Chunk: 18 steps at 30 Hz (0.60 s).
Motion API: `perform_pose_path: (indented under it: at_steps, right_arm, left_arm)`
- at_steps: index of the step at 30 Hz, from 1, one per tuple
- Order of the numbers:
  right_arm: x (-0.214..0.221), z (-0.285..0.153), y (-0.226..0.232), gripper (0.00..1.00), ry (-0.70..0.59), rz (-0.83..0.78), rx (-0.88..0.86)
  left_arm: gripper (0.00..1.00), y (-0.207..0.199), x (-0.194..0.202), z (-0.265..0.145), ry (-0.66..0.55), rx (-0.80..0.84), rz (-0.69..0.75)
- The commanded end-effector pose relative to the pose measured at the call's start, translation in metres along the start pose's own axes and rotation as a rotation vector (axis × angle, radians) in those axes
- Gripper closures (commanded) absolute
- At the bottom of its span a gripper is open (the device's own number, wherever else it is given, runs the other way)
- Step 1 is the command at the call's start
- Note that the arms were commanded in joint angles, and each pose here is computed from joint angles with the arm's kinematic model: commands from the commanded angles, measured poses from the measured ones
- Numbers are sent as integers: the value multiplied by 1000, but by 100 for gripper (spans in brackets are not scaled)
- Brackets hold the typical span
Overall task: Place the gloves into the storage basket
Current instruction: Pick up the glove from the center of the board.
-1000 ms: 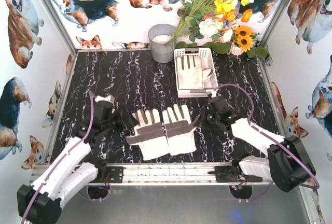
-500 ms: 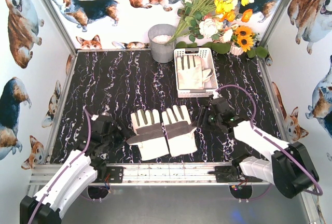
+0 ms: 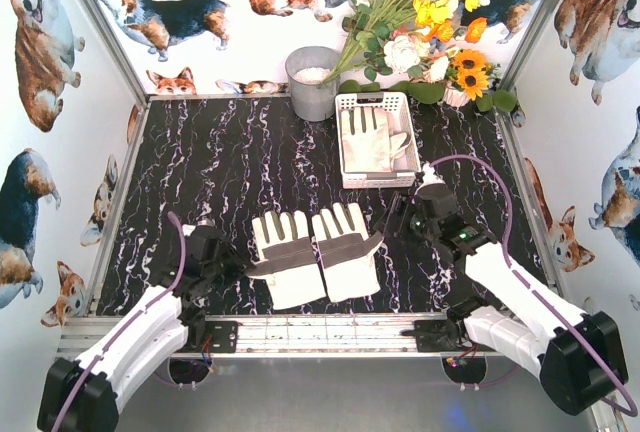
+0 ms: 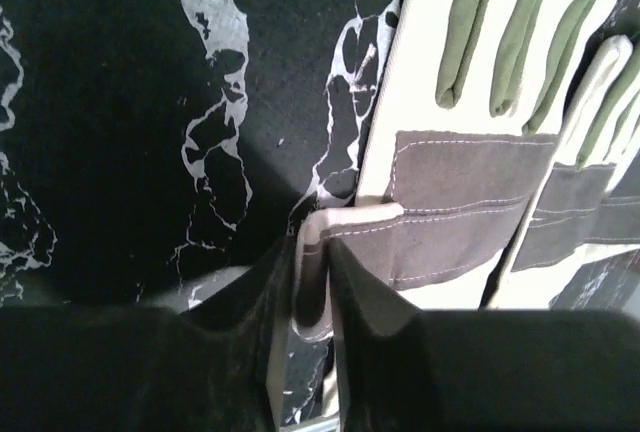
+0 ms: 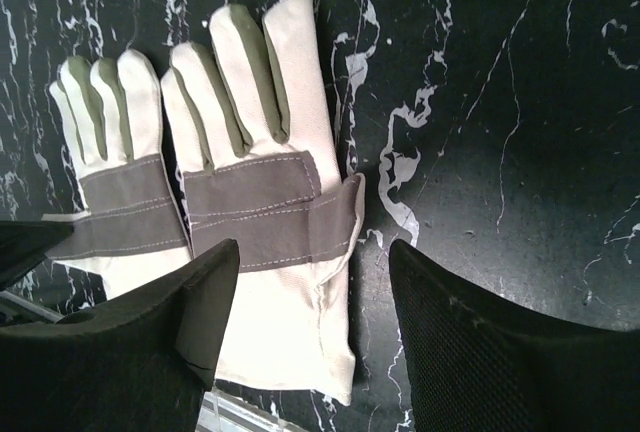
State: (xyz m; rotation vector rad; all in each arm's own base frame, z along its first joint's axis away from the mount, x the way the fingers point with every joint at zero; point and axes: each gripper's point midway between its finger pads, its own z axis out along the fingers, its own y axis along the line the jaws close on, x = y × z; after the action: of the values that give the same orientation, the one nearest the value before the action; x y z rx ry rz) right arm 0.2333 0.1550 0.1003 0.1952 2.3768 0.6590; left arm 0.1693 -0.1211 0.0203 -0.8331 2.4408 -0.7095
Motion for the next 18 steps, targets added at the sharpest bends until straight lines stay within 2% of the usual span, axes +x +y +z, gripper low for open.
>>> perform_pose_path:
  at_steps: [1,2,5,8,13,18]
  right_arm:
    - [-33,-16,14,37,-101,-27,-9]
    - [-34,-17,14,37,-103,-26,-5]
    - [-37,-20,20,37,-94,-26,-17]
    - [-40,-22,34,31,-66,-29,-64]
    - [-36,-28,85,31,-15,-85,-247]
    - [-16,-32,148,31,-58,-291,-338]
  left_arm:
    - [93,-6,-16,0,-50,3,129]
    - [99,-8,-23,-7,-71,-21,159]
    - [100,-27,-49,-32,-151,-39,269]
    - [100,-50,-54,-47,-139,6,306]
    - [100,-84,-38,-52,3,102,274]
    - [100,-126,-46,-62,-11,233,200]
